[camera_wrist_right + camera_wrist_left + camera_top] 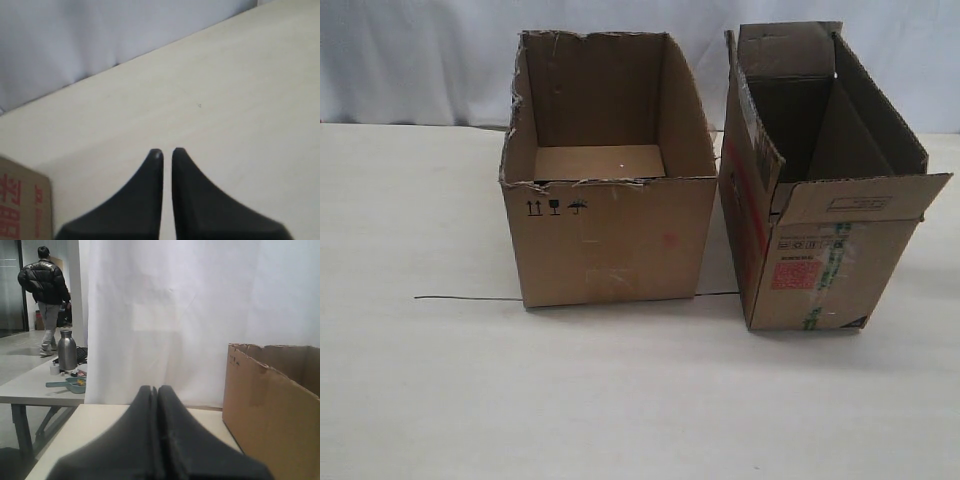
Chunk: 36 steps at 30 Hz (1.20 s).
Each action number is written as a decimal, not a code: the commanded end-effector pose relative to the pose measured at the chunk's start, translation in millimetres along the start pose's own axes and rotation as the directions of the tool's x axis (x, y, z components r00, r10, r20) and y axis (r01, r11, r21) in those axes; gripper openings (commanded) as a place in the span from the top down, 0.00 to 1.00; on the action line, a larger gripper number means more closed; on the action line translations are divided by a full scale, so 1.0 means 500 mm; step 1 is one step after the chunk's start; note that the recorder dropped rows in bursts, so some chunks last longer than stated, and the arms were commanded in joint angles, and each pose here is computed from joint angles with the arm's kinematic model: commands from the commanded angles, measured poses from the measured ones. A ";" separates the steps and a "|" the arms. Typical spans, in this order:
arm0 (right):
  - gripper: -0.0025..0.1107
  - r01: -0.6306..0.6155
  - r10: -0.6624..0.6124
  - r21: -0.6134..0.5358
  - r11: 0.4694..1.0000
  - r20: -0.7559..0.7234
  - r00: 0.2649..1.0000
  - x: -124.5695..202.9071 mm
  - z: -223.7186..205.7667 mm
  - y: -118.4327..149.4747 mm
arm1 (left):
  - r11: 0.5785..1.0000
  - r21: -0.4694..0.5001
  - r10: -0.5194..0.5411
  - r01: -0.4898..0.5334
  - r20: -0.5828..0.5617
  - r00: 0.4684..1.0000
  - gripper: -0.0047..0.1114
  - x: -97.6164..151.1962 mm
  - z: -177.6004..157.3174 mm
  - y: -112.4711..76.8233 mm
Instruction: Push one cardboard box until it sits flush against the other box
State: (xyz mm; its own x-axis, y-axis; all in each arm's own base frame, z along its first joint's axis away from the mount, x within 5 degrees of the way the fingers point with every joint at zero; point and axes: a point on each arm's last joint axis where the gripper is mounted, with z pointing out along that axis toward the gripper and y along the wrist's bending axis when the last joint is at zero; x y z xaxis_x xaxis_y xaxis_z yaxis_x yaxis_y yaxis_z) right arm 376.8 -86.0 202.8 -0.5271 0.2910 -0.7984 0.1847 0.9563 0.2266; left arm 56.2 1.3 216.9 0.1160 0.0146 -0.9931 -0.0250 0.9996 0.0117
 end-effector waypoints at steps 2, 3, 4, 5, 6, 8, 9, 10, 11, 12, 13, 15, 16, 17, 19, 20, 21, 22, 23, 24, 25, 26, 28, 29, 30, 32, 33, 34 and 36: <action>0.93 -0.052 0.037 0.168 0.984 0.088 0.995 0.005 -0.028 -0.058 | 1.000 0.007 -0.002 0.002 0.006 1.000 0.96 0.001 -0.001 -0.001; 0.93 0.061 -0.058 0.232 0.971 -0.021 0.998 0.025 -0.030 -0.070 | 1.000 0.007 -0.002 0.002 0.006 1.000 0.96 0.001 -0.001 -0.001; 0.93 0.077 -0.060 0.242 0.967 -0.076 0.995 0.035 -0.030 -0.078 | 1.000 0.007 -0.002 0.002 0.006 1.000 0.96 0.001 -0.001 -0.001; 0.93 0.069 -0.032 0.233 0.970 -0.159 0.987 0.053 -0.029 -0.085 | 1.000 0.007 -0.002 0.002 0.006 1.000 0.96 0.001 -0.001 -0.001; 0.93 0.060 -0.019 0.224 0.973 -0.179 0.984 0.058 -0.029 -0.085 | 1.000 0.007 -0.002 0.002 0.006 1.000 0.96 0.001 -0.001 -0.001; 0.93 0.007 0.035 0.158 0.987 -0.260 0.965 0.073 -0.019 -0.073 | 1.000 0.007 -0.002 0.002 0.006 1.000 0.96 0.001 -0.001 -0.001; 0.93 -0.012 0.029 0.055 0.998 -0.313 0.949 0.075 -0.009 -0.056 | 1.000 0.007 -0.002 0.002 0.006 1.000 0.96 0.001 -0.001 -0.001; 0.93 -0.026 0.021 -0.010 1.000 -0.336 0.941 0.076 -0.006 -0.050 | 1.000 0.007 -0.002 0.002 0.006 1.000 0.96 0.001 -0.001 -0.001; 0.93 -0.059 0.028 -0.086 0.994 -0.326 0.945 0.068 -0.003 -0.040 | 1.000 0.007 -0.002 0.002 0.006 1.000 0.96 0.001 -0.001 -0.001; 0.93 -0.096 0.047 -0.147 0.984 -0.312 0.949 0.060 -0.002 -0.034 | 1.000 0.007 -0.002 0.002 0.006 1.000 0.96 0.001 -0.001 -0.001; 0.93 -0.150 0.087 -0.211 0.966 -0.281 0.956 0.048 -0.004 -0.027 | 1.000 0.007 -0.002 0.002 0.006 1.000 0.96 0.001 -0.001 -0.001; 0.93 -0.187 0.127 -0.228 0.956 -0.251 0.959 0.036 -0.005 -0.029 | 1.000 0.007 -0.002 0.002 0.006 1.000 0.96 0.001 -0.001 -0.001; 0.93 -0.202 0.138 -0.247 0.948 -0.251 0.958 0.035 -0.003 -0.032 | 1.000 0.007 -0.002 0.002 0.006 1.000 0.96 0.001 -0.001 -0.001; 0.93 -0.207 0.132 -0.278 0.938 -0.264 0.955 0.036 0.000 -0.028 | 1.000 0.007 -0.002 0.002 0.006 1.000 0.96 0.001 -0.001 -0.001; 0.93 -0.269 0.146 -0.365 0.891 -0.331 0.932 0.053 0.023 -0.019 | 1.000 0.007 -0.002 0.002 0.006 1.000 0.96 0.001 -0.001 -0.001; 0.93 -0.334 0.177 -0.402 0.853 -0.380 0.908 0.071 0.043 -0.015 | 1.000 0.007 -0.002 0.002 0.006 1.000 0.96 0.001 -0.001 -0.001; 0.93 -0.358 0.187 -0.412 0.838 -0.399 0.898 0.080 0.050 -0.015 | 1.000 0.007 -0.002 0.002 0.006 1.000 0.96 0.001 -0.001 -0.001; 0.93 -0.391 0.202 -0.426 0.816 -0.422 0.883 0.090 0.058 -0.014 | 1.000 0.007 -0.002 0.002 0.006 1.000 0.96 0.001 -0.001 -0.001; 0.93 -0.420 0.219 -0.436 0.796 -0.439 0.871 0.097 0.064 -0.013 | 1.000 0.007 -0.002 0.002 0.006 1.000 0.96 0.001 -0.001 -0.001; 0.93 -0.455 0.236 -0.450 0.768 -0.462 0.855 0.106 0.071 -0.011 | 1.000 0.007 -0.002 0.002 0.006 1.000 0.96 0.001 -0.001 -0.001; 0.93 -0.489 0.254 -0.463 0.739 -0.482 0.839 0.115 0.078 -0.008 | 1.000 0.007 -0.002 0.002 0.006 1.000 0.96 0.001 -0.001 -0.001; 0.93 -0.521 0.272 -0.473 0.711 -0.498 0.823 0.122 0.084 -0.005 | 1.000 0.007 -0.002 0.002 0.006 1.000 0.96 0.001 -0.001 -0.001; 0.93 -0.566 0.294 -0.486 0.666 -0.526 0.798 0.136 0.096 0.006 | 1.000 0.007 -0.002 0.002 0.006 1.000 0.96 0.001 -0.001 -0.001; 0.93 -0.579 0.303 -0.490 0.651 -0.532 0.791 0.139 0.102 0.011 | 1.000 0.007 -0.002 0.002 0.006 1.000 0.96 0.001 -0.001 -0.001; 0.93 -0.589 0.306 -0.494 0.640 -0.540 0.784 0.144 0.109 0.021 | 1.000 0.007 0.000 0.000 0.006 1.000 0.96 0.001 -0.001 -0.001; 0.93 -0.591 0.289 -0.505 0.630 -0.554 0.781 0.150 0.123 0.044 | 1.000 0.007 0.000 0.000 0.006 1.000 0.96 0.001 -0.001 -0.001; 0.93 -0.589 0.276 -0.510 0.627 -0.561 0.780 0.152 0.128 0.056 | 1.000 0.007 0.000 0.000 0.006 1.000 0.96 0.001 -0.001 -0.001; 0.93 -0.587 0.263 -0.516 0.624 -0.569 0.779 0.154 0.135 0.070 | 1.000 0.007 0.000 0.000 0.006 1.000 0.96 0.001 -0.001 -0.001; 0.93 -0.576 0.238 -0.529 0.623 -0.574 0.784 0.156 0.148 0.096 | 1.000 0.007 0.000 0.000 0.006 1.000 0.96 0.001 -0.001 -0.001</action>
State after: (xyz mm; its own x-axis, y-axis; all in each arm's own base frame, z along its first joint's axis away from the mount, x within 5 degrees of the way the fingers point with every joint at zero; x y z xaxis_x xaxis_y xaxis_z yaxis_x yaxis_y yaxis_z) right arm 398.5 -34.2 109.4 -0.8335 0.4941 -0.2472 0.0103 0.4612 0.8872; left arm 56.2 1.3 216.9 0.1160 0.0146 -0.9931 -0.0250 0.9996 0.0117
